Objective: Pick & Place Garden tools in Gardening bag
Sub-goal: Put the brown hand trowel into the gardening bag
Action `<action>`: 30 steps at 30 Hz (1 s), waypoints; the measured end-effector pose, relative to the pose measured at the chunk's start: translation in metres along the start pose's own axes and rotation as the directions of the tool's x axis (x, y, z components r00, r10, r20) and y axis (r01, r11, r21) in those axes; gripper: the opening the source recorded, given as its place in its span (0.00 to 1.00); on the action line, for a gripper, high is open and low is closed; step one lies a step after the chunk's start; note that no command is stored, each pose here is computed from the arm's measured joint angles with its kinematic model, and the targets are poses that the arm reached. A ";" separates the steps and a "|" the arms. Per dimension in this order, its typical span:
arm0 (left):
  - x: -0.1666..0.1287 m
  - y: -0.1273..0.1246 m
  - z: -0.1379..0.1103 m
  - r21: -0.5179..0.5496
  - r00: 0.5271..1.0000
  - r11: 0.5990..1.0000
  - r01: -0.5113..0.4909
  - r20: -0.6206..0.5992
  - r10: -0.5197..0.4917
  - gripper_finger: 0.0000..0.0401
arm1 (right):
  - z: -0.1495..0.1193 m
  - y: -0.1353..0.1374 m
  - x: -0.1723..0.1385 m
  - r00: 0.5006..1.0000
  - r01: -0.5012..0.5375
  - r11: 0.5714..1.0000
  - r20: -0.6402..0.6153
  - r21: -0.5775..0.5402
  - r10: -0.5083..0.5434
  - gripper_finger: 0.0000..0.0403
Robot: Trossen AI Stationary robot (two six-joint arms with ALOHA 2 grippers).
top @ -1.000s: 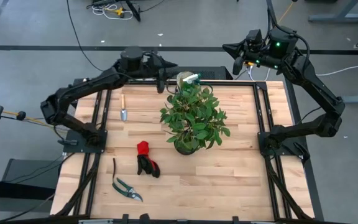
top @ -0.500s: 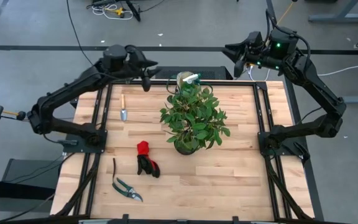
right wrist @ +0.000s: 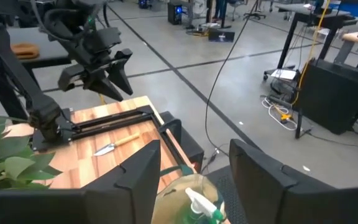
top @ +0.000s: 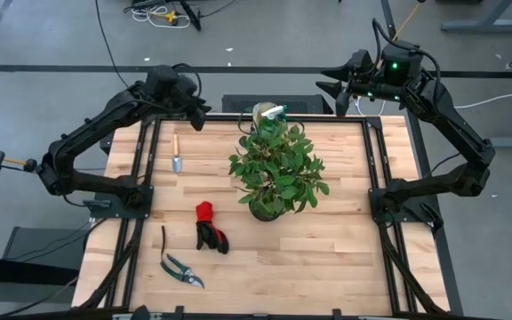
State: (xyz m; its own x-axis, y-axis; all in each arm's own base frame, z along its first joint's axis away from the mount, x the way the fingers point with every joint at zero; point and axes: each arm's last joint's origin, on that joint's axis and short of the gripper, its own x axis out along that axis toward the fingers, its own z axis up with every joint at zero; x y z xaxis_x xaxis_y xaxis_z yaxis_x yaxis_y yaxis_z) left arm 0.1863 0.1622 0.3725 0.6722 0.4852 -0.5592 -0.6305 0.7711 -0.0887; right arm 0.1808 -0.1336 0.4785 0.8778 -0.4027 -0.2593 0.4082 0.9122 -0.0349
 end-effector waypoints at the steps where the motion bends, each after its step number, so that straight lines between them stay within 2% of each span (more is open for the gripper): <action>1: 0.000 0.003 -0.002 -0.028 1.000 0.999 -0.020 -0.024 0.019 0.42 | 0.000 0.000 0.000 1.000 0.000 1.000 -0.002 0.000 0.000 0.48; 6: -0.002 0.012 -0.013 -0.142 0.984 0.980 -0.137 -0.132 0.118 0.42 | -0.001 0.000 0.000 1.000 -0.001 1.000 -0.008 0.002 0.001 0.48; 9: -0.003 0.016 -0.020 -0.203 0.962 0.954 -0.221 -0.207 0.179 0.42 | -0.001 0.000 0.000 1.000 -0.001 1.000 -0.008 0.001 0.001 0.48; 11: -0.005 0.017 -0.024 -0.252 0.941 0.924 -0.289 -0.251 0.226 0.42 | -0.001 0.000 0.000 1.000 -0.001 1.000 -0.008 0.001 0.001 0.48; 15: -0.008 0.019 -0.031 -0.361 0.896 0.835 -0.415 -0.319 0.308 0.42 | -0.001 0.000 0.000 1.000 -0.001 1.000 -0.008 0.000 0.001 0.48; 17: -0.008 0.020 -0.033 -0.378 0.885 0.815 -0.439 -0.336 0.321 0.42 | -0.001 0.000 0.000 1.000 0.000 1.000 -0.008 -0.002 0.000 0.48; 30: -0.011 0.020 -0.041 -0.387 0.850 0.782 -0.489 -0.413 0.327 0.42 | -0.001 0.000 0.000 1.000 0.000 1.000 -0.006 0.000 0.000 0.48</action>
State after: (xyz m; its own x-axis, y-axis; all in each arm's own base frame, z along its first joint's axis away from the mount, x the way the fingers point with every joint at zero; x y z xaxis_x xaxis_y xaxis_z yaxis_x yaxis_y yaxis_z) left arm 0.1503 0.1552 0.3433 0.2050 0.4939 -0.8450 -0.9717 0.2060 -0.1154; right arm 0.1806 -0.1336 0.4779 0.8763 -0.4020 -0.2655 0.4079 0.9124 -0.0350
